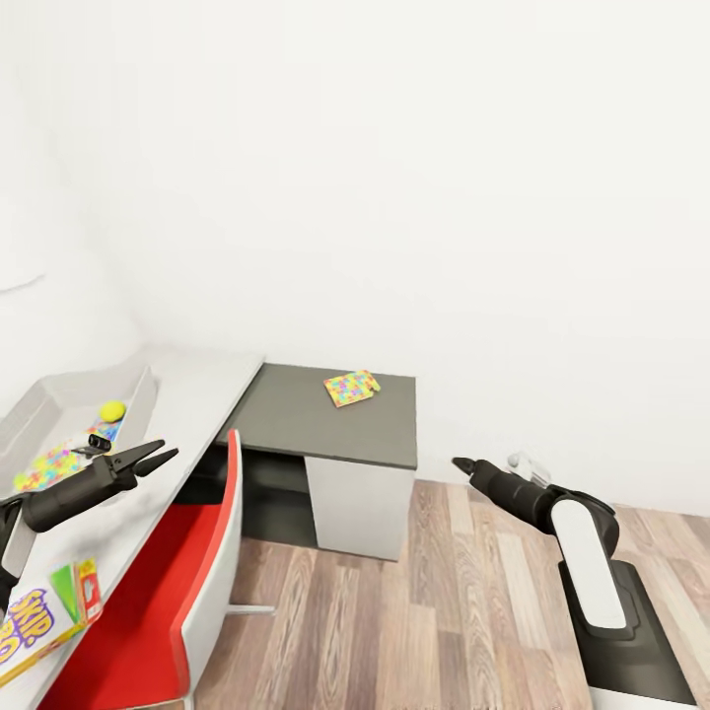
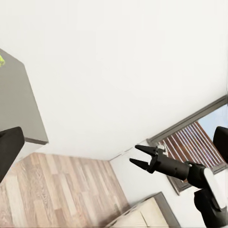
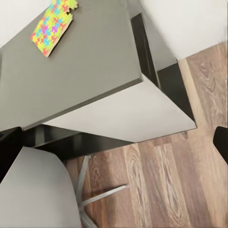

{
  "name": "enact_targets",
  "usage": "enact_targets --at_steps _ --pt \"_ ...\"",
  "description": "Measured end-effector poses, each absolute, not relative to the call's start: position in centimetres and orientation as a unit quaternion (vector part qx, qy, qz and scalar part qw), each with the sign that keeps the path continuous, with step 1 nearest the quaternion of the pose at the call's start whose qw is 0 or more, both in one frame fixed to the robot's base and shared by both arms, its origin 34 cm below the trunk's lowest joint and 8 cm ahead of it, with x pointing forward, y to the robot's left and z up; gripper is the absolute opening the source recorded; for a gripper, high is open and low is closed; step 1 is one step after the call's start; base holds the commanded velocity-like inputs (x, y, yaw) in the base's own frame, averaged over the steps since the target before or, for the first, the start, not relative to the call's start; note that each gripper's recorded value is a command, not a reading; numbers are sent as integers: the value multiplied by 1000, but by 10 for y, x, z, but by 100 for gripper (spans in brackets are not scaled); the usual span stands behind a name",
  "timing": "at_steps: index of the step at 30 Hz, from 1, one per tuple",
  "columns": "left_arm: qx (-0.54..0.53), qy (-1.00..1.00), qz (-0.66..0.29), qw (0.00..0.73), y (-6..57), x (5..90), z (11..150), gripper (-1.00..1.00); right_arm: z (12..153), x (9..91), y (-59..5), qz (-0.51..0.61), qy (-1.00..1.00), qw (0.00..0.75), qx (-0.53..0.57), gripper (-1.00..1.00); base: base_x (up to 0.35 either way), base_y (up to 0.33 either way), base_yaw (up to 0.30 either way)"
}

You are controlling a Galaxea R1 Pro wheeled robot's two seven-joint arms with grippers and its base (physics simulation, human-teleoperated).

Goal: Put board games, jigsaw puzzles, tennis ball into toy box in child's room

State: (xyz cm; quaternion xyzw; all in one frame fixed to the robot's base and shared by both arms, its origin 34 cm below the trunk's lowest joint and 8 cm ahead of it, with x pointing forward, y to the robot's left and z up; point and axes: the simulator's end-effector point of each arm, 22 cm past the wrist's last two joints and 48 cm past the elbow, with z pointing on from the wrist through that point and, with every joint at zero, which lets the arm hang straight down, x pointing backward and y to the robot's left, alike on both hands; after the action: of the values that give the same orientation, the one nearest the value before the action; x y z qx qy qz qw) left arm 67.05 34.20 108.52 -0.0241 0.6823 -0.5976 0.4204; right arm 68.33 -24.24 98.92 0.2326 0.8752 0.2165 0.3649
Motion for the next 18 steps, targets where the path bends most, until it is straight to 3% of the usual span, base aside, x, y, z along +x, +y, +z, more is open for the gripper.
enact_targets --at_steps 18 --pt "-24 683 -597 421 343 671 1085 100 989 684 -253 220 870 368 242 100 0 0 -280"
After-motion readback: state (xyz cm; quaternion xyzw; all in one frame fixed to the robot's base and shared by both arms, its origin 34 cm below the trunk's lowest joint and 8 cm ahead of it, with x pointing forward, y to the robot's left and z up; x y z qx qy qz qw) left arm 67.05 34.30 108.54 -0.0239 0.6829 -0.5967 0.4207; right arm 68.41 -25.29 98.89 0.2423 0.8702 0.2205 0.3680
